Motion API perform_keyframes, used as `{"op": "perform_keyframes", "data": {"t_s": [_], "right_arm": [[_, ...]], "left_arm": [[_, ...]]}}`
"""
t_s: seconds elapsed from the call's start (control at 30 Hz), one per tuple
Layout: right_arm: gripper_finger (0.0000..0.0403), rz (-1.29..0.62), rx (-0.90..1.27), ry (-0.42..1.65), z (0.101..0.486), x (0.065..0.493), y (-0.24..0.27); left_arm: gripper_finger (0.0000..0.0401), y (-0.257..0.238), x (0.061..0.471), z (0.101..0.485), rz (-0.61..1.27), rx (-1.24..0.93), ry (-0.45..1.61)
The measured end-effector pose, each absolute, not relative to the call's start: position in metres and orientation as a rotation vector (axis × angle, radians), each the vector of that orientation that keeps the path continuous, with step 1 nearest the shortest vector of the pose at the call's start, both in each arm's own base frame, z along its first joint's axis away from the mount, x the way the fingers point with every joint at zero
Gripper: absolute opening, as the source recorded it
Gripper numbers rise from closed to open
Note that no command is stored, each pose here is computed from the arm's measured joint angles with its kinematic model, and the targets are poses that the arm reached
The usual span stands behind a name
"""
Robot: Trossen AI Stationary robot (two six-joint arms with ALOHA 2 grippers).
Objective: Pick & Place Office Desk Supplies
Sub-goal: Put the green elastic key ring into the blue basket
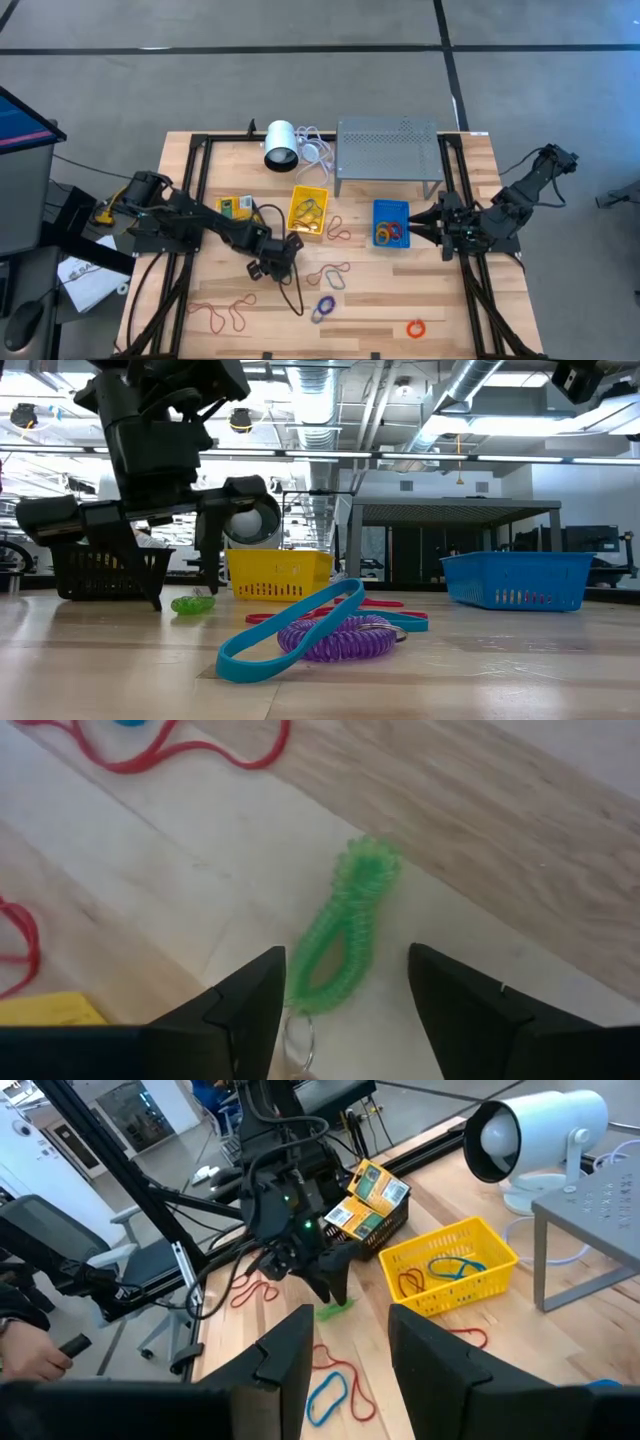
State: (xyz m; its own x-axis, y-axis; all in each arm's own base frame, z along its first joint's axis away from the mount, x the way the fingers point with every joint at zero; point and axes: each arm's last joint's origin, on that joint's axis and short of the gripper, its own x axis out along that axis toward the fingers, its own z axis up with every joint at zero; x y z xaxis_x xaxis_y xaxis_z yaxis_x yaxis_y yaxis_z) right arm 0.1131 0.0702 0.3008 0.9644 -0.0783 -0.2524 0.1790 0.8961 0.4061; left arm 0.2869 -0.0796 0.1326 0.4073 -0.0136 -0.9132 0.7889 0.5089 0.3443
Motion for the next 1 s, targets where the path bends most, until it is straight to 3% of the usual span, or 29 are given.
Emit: {"op": "perform_keyframes", "data": {"t_s": [0.27, 0.63, 1.0], "right_arm": [[0.0127, -0.134, 0.436, 0.232, 0.301, 0.113, 0.07], [0.0127, -0.134, 0.435, 0.232, 0.301, 0.113, 0.07], [0.0127, -0.129, 0.452, 0.21, 0.304, 0.114, 0.071]], "left_arm": [[0.0166, -0.08, 0.288, 0.131, -0.593, 0.918, 1.032], [0.0018, -0.081, 0.293, 0.132, -0.56, 0.915, 0.976], [0.001, -0.095, 0.288, 0.136, -0.56, 0.867, 0.969]]}}
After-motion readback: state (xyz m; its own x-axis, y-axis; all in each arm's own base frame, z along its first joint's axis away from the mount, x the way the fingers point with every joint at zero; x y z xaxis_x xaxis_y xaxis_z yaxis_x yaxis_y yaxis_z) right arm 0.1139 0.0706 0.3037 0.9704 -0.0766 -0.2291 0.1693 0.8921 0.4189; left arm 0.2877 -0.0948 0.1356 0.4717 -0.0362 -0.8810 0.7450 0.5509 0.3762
